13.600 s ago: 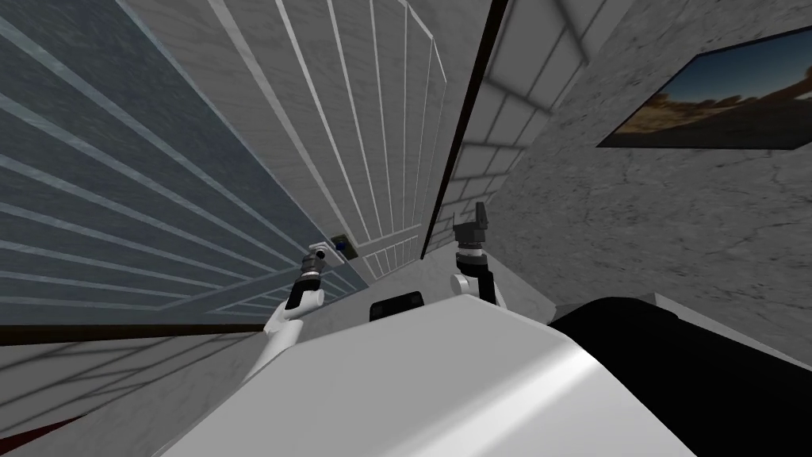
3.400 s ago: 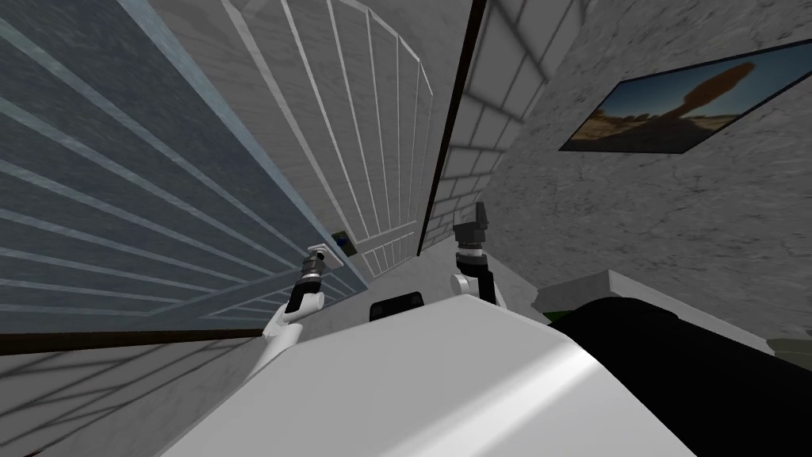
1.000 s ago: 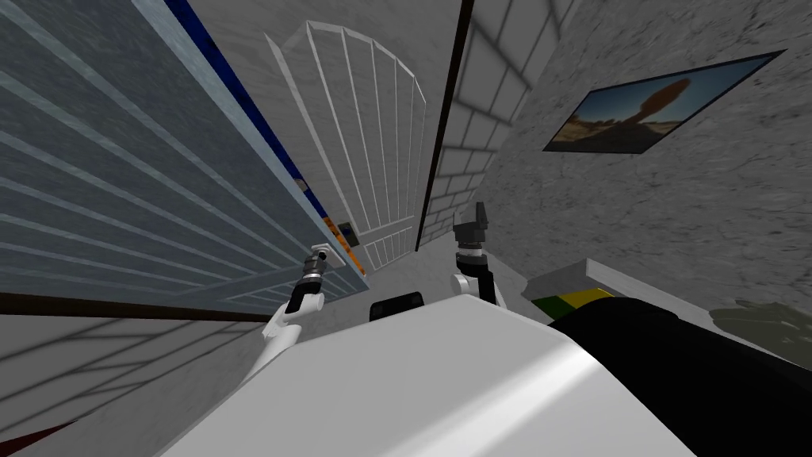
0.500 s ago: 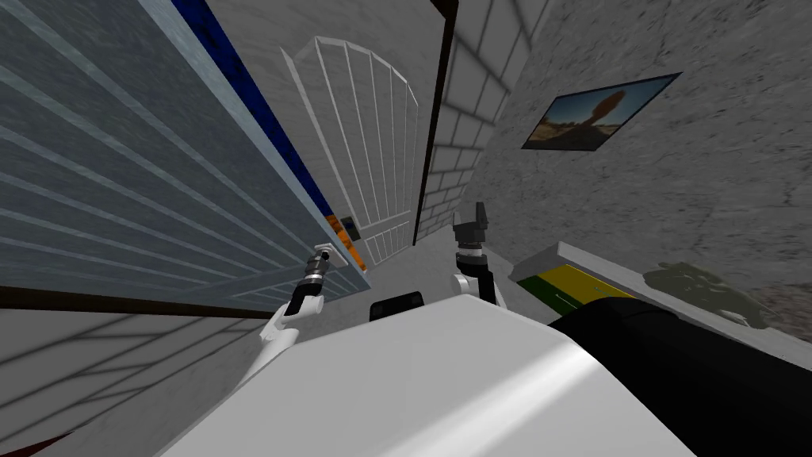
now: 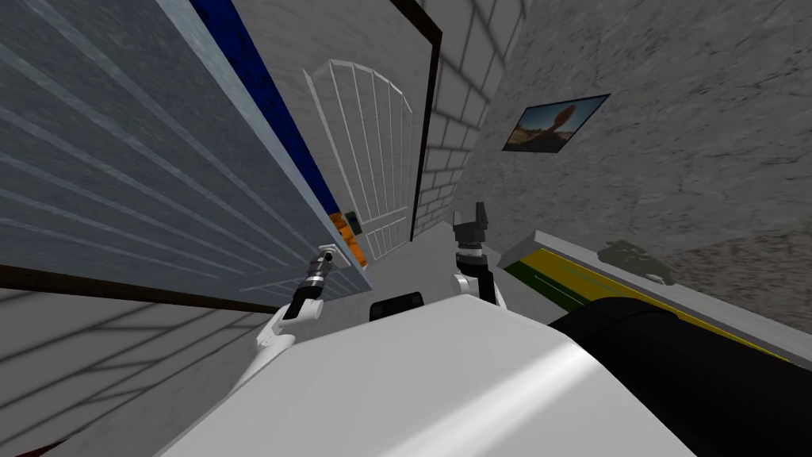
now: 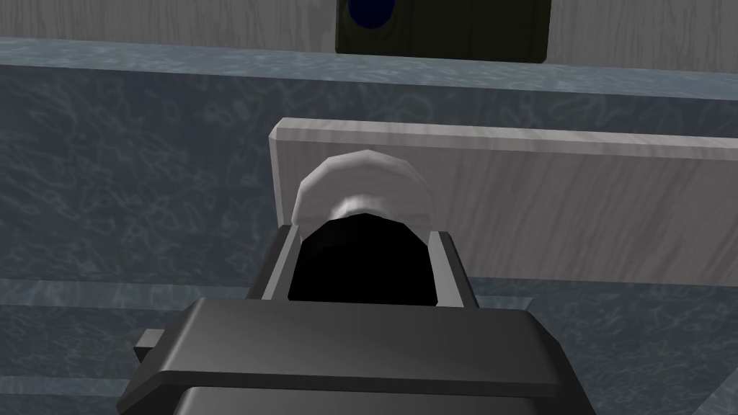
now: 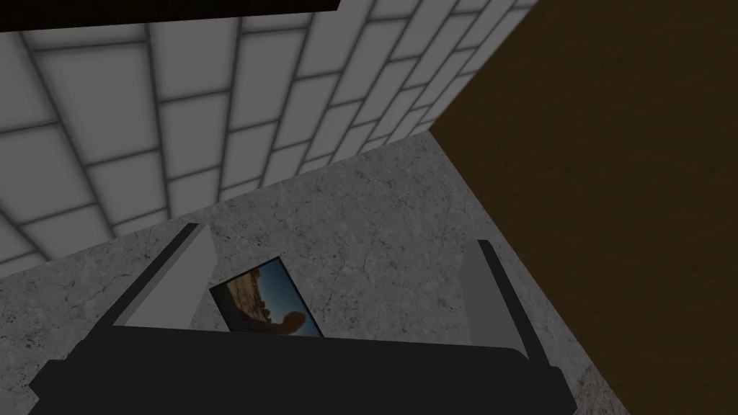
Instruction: Pull the door open
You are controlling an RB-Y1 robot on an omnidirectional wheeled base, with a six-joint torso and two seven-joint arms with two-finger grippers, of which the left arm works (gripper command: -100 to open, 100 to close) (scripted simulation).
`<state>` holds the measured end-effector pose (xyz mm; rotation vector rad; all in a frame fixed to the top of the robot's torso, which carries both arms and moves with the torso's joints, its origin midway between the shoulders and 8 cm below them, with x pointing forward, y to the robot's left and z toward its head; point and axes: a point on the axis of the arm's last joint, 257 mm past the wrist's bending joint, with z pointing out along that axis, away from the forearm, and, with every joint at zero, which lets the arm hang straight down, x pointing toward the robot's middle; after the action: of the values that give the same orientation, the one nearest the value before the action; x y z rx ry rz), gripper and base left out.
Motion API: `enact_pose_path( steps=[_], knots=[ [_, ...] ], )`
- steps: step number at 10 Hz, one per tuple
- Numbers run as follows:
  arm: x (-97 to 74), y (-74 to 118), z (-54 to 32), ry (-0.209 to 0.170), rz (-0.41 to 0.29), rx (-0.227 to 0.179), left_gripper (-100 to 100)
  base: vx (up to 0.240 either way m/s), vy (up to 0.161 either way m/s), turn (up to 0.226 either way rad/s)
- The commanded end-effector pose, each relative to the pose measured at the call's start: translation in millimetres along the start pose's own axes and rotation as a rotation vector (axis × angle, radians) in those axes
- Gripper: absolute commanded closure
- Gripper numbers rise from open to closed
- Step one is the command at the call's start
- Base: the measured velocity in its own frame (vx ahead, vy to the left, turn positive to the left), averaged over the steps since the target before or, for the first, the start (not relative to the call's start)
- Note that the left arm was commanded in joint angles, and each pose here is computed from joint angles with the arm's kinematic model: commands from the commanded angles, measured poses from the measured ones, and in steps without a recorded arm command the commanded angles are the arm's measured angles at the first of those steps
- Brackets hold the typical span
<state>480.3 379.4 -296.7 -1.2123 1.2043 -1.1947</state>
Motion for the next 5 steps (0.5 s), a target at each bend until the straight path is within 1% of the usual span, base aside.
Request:
enact_pose_path(
  steps=[1,2,3,5],
  knots=[
    [0.0,0.0,0.0,0.000,0.000,0.000,100,-0.092,0.040,-0.025],
    [2.2,1.4,-8.3,0.023,0.001,-0.001,100,-0.177,0.054,-0.123],
    [2.9,0.9,-12.3,0.035,0.001,0.000,100,-0.220,0.126,-0.178],
    [5.1,0.1,-21.7,0.063,0.001,0.003,100,-0.218,0.095,-0.130]
  ],
)
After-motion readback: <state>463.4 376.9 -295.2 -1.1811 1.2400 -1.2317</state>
